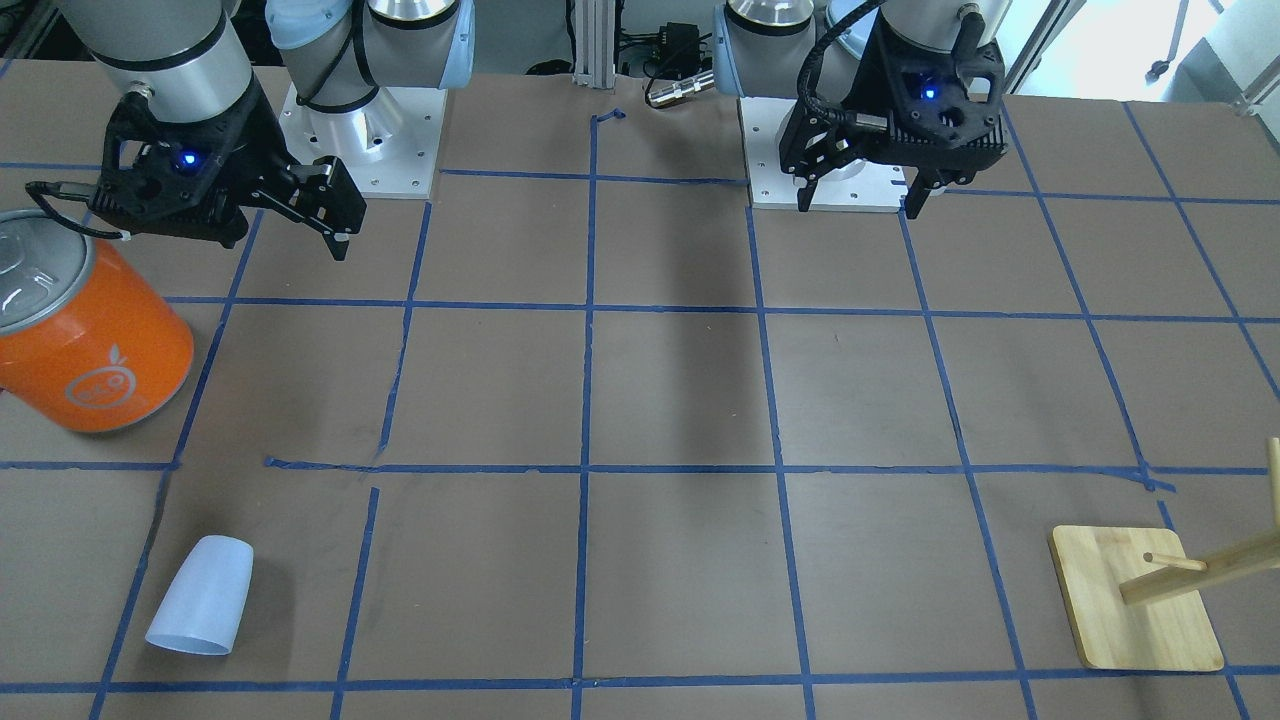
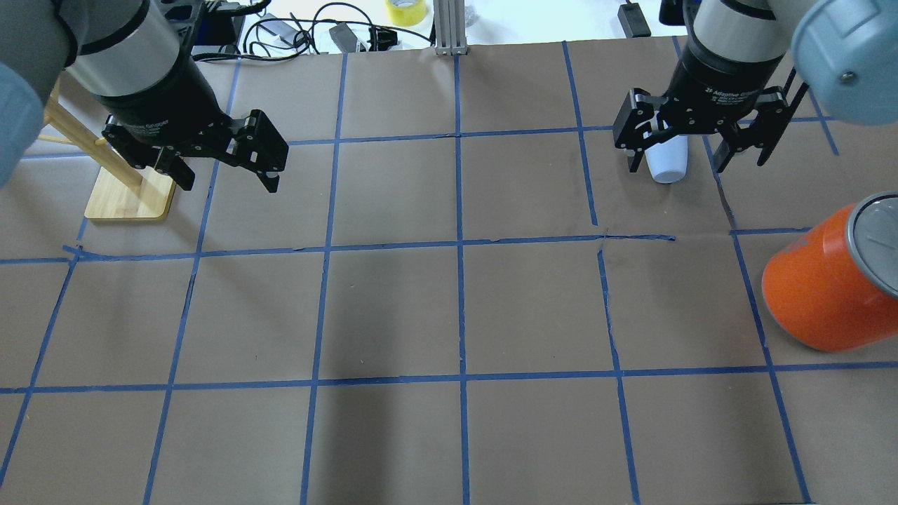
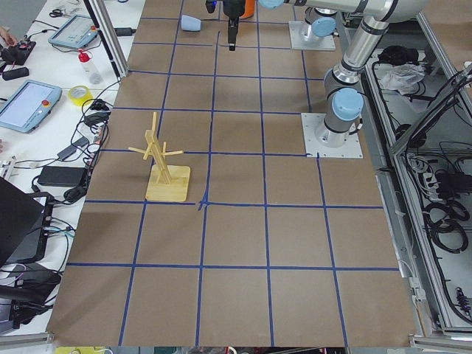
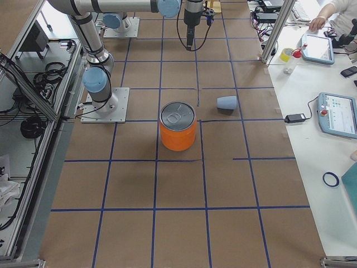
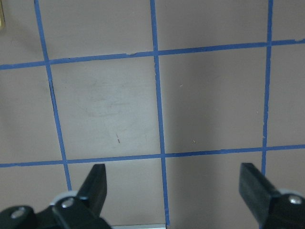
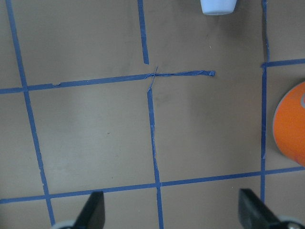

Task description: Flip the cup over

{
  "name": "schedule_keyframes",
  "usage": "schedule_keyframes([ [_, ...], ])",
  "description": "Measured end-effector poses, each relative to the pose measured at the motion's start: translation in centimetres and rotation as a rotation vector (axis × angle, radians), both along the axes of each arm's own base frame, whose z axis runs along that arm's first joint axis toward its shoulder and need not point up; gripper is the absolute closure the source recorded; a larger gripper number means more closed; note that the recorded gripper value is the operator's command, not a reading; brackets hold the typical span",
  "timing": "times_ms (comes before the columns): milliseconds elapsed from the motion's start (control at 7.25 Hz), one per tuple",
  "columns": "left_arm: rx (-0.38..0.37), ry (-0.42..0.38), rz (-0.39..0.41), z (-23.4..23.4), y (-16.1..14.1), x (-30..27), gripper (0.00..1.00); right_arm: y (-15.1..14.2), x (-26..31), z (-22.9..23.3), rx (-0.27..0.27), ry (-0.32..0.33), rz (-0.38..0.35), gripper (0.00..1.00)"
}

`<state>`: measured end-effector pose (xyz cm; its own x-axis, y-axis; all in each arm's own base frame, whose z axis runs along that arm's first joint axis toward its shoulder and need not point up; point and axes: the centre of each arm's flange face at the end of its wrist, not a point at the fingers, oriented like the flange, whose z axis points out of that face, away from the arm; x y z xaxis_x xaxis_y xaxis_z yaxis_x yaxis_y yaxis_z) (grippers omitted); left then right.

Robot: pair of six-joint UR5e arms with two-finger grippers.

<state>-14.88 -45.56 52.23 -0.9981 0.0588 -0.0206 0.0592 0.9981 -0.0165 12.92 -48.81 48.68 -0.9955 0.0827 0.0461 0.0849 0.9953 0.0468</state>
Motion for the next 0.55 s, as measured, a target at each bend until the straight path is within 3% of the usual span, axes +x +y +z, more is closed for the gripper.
schedule_keyframes([
  [552, 0.0, 0.0, 0.0, 0.02, 0.0, 0.0, 0.0, 0.03, -0.01, -0.08, 0.006, 0.002, 0.002, 0.0],
])
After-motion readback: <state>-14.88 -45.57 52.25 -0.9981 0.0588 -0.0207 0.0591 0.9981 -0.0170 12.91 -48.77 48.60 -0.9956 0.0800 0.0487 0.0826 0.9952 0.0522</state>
